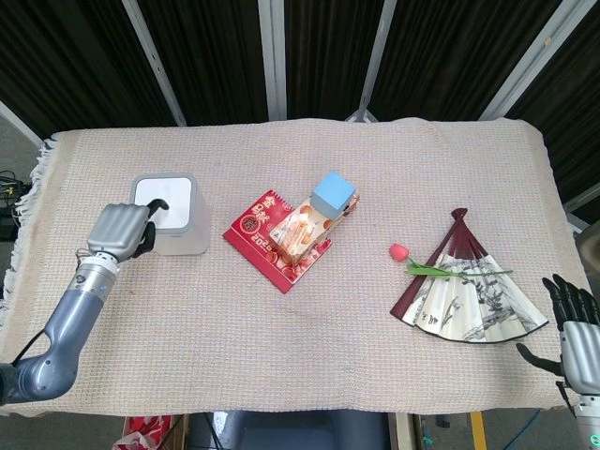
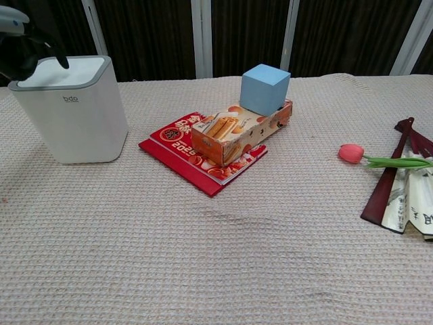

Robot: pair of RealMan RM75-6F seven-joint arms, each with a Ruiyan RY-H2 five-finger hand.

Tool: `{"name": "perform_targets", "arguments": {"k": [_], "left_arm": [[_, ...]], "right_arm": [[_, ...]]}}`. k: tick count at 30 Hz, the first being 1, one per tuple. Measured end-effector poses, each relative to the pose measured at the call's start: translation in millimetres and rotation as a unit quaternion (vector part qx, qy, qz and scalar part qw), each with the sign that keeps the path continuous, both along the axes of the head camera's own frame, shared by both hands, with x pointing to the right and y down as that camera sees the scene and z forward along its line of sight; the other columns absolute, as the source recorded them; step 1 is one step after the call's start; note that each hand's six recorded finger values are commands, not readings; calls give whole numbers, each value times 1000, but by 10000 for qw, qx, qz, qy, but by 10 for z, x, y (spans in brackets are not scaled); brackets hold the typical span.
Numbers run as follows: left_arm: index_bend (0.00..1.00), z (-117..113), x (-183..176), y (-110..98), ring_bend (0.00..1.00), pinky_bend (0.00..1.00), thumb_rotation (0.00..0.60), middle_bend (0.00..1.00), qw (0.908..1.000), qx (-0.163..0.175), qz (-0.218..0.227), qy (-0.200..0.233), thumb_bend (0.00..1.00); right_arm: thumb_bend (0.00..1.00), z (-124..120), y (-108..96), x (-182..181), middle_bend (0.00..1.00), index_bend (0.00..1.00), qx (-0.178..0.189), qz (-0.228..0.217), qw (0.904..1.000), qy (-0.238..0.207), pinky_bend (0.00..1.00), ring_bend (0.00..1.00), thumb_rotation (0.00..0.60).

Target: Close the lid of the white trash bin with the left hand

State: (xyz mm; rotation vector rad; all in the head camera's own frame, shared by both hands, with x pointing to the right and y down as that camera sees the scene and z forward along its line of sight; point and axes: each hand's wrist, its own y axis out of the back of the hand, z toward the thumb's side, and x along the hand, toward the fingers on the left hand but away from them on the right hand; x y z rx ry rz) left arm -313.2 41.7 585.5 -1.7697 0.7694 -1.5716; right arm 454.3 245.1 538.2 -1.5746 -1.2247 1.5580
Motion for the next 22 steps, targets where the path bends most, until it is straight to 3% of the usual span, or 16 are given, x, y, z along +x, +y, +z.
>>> {"name": "perform_targets", "arguments": {"k": [4,6,8,10,12,15,22], "left_arm": [[65,-269,-65,-53,650,821,600,639,9984,481,-144,244,539],[19,-361,-112,-24,462,652,600,409,9972,645,-169,329,447],[0,-432,-175,42,220,416,600,146,9960,777,-176,403,373],[0,-482,-274,145,70,259,600,28,9947,907,-207,432,326],[0,-509,-384,266,0,117,600,0,9936,997,-271,452,269],[0,-515,-603,544,0,10,600,0,9921,1052,-456,516,166],[0,-478,-1099,1269,0,0,600,0,9909,1174,-539,375,89]], "right_arm": [[194,-10,1,6,0,0,24,-27,10000,43,0,0,600],[194,-13,0,10,0,0,29,-39,10000,63,0,0,600],[194,-19,1,16,0,0,36,-56,9999,92,0,0,600],[195,-25,2,20,0,0,45,-71,9999,116,0,0,600],[195,-29,5,26,0,0,44,-88,9998,154,0,0,600],[194,-37,12,41,0,0,29,-123,9996,261,0,0,600],[194,-83,-4,58,0,0,138,-198,9987,450,0,0,600]]}}
